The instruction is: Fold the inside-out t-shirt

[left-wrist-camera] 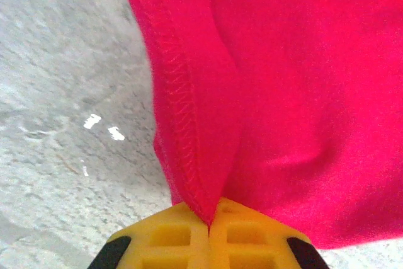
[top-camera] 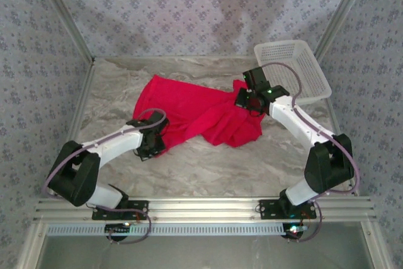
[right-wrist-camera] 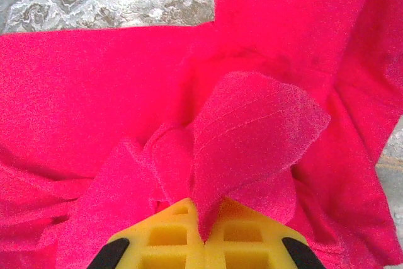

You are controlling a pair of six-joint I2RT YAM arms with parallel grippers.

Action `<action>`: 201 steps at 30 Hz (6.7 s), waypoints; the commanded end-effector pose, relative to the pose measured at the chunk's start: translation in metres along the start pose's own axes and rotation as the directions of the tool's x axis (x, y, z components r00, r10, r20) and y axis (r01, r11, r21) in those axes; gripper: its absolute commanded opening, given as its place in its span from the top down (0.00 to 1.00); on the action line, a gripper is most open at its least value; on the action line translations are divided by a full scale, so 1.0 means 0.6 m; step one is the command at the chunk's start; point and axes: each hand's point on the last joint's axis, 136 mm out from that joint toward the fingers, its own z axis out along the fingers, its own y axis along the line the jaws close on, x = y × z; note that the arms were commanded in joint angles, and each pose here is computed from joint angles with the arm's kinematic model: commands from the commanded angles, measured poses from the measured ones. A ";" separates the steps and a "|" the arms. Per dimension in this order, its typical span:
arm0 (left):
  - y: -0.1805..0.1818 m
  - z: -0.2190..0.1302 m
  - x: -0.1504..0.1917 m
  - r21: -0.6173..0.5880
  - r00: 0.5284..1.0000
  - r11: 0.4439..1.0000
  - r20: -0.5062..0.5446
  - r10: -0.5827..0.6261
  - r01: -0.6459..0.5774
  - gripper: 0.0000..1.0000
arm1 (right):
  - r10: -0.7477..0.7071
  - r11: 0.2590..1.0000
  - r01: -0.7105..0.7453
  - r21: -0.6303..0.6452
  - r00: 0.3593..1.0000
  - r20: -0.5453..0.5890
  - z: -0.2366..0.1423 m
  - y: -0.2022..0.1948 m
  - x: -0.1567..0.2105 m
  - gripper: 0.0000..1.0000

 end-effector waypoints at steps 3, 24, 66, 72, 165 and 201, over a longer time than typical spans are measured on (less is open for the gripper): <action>-0.012 -0.114 -0.077 -0.001 0.984 0.995 0.151 0.097 -0.098 1.00 | 0.020 0.999 -0.021 0.028 0.999 0.047 -0.064 -0.039 -0.050 1.00; -0.173 -0.196 -0.360 0.602 0.992 0.797 0.121 -0.029 -0.050 1.00 | 0.088 0.983 -0.114 0.142 0.980 0.178 -0.205 -0.140 -0.150 1.00; -0.364 -0.018 -0.408 0.229 0.769 0.734 0.215 0.603 -0.639 0.62 | 0.049 0.991 -0.055 0.123 0.998 0.051 -0.093 -0.108 -0.130 1.00; -0.376 0.005 -0.413 0.226 0.755 0.721 0.224 0.616 -0.655 0.60 | 0.044 0.992 -0.049 0.119 0.998 0.043 -0.085 -0.106 -0.131 1.00; 0.007 -0.880 -0.409 0.664 0.538 0.558 0.741 -0.402 -0.497 1.00 | 0.230 0.841 0.160 -0.517 0.759 0.609 -0.670 0.051 -0.294 1.00; -0.014 -0.598 -0.476 0.774 0.765 0.582 0.526 -0.371 -0.250 1.00 | 0.257 0.814 0.050 -0.579 0.862 0.437 -0.520 0.045 -0.278 1.00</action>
